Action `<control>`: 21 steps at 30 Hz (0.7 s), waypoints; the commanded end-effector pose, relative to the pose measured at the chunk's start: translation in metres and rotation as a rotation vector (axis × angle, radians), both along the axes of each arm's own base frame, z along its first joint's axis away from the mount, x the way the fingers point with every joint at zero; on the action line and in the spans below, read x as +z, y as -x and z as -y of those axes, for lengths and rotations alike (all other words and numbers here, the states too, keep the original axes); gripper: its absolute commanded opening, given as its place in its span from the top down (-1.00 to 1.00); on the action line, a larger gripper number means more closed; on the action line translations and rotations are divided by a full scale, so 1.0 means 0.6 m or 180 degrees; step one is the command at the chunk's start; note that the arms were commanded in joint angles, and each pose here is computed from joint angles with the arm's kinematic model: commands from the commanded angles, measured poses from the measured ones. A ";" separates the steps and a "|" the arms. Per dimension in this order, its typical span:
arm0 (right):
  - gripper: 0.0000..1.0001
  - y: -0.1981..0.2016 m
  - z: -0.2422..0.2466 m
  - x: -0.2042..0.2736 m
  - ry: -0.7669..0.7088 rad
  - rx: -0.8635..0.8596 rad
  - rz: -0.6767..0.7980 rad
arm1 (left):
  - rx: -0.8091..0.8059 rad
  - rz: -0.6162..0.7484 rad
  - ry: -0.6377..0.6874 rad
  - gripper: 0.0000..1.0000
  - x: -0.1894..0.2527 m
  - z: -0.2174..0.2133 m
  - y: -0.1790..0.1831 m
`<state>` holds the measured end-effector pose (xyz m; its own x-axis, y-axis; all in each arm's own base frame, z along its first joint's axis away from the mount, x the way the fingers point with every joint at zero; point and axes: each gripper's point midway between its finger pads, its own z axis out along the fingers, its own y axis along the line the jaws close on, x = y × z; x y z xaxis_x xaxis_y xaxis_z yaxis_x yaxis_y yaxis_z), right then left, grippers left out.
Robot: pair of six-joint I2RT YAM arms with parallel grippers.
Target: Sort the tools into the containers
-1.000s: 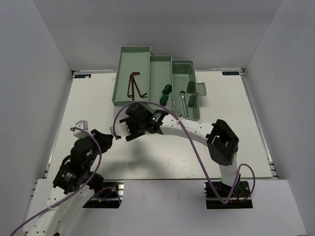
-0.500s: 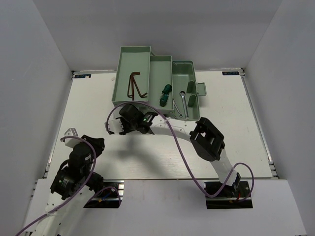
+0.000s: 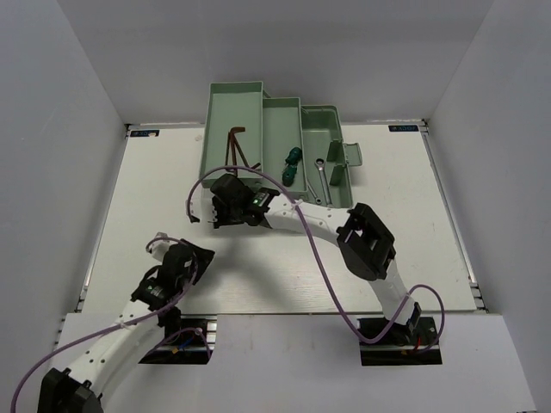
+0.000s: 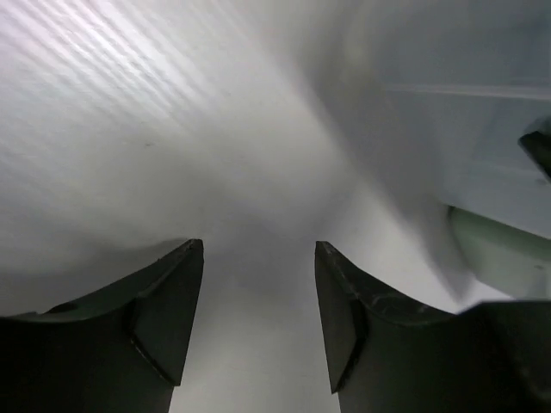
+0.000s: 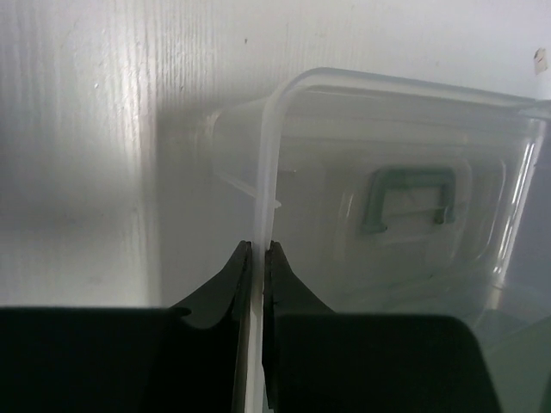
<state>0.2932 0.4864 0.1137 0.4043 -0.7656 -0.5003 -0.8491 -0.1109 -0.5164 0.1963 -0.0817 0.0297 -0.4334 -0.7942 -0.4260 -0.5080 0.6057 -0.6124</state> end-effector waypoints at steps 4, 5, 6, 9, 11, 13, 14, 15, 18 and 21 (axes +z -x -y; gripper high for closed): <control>1.00 0.001 -0.005 0.249 -0.0812 -0.0001 0.0396 | 0.0050 0.0300 0.0589 -0.21 0.011 0.046 -0.045; 1.00 0.003 -0.005 0.260 -0.0855 -0.0004 0.0397 | 0.0051 0.0296 0.0587 -0.18 0.009 0.047 -0.049; 1.00 0.000 0.001 0.283 -0.0937 -0.0043 0.0419 | 0.0050 0.0313 0.0595 -0.05 0.014 0.049 -0.053; 1.00 0.006 0.009 0.318 -0.1053 -0.0072 0.0410 | 0.0054 0.0252 0.0566 0.19 0.004 0.049 -0.053; 1.00 0.013 0.015 0.346 -0.1146 -0.0082 0.0410 | 0.0054 0.0248 0.0564 0.31 0.003 0.050 -0.054; 1.00 0.018 0.024 0.358 -0.1177 -0.0094 0.0393 | 0.0114 0.0318 0.0643 0.33 0.009 0.050 -0.063; 1.00 0.019 0.028 0.361 -0.1175 -0.0101 0.0388 | 0.0115 0.0314 0.0641 0.33 0.002 0.049 -0.061; 1.00 0.021 0.031 0.356 -0.1158 -0.0109 0.0358 | 0.0126 0.0471 0.0697 0.31 0.019 0.052 -0.074; 1.00 0.027 0.047 0.356 -0.1163 -0.0152 0.0305 | 0.0216 0.0598 0.0713 0.22 0.023 0.049 -0.089; 1.00 0.032 0.058 0.360 -0.1167 -0.0184 0.0245 | 0.0370 0.0523 0.0590 0.20 0.004 0.034 -0.105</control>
<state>0.2748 0.4429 0.1966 0.2753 -0.7711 -0.5741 -0.8997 0.0039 -0.4366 0.2407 -0.1085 0.0231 -0.3428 -0.8875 -0.3079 -0.4732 0.4463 -0.7595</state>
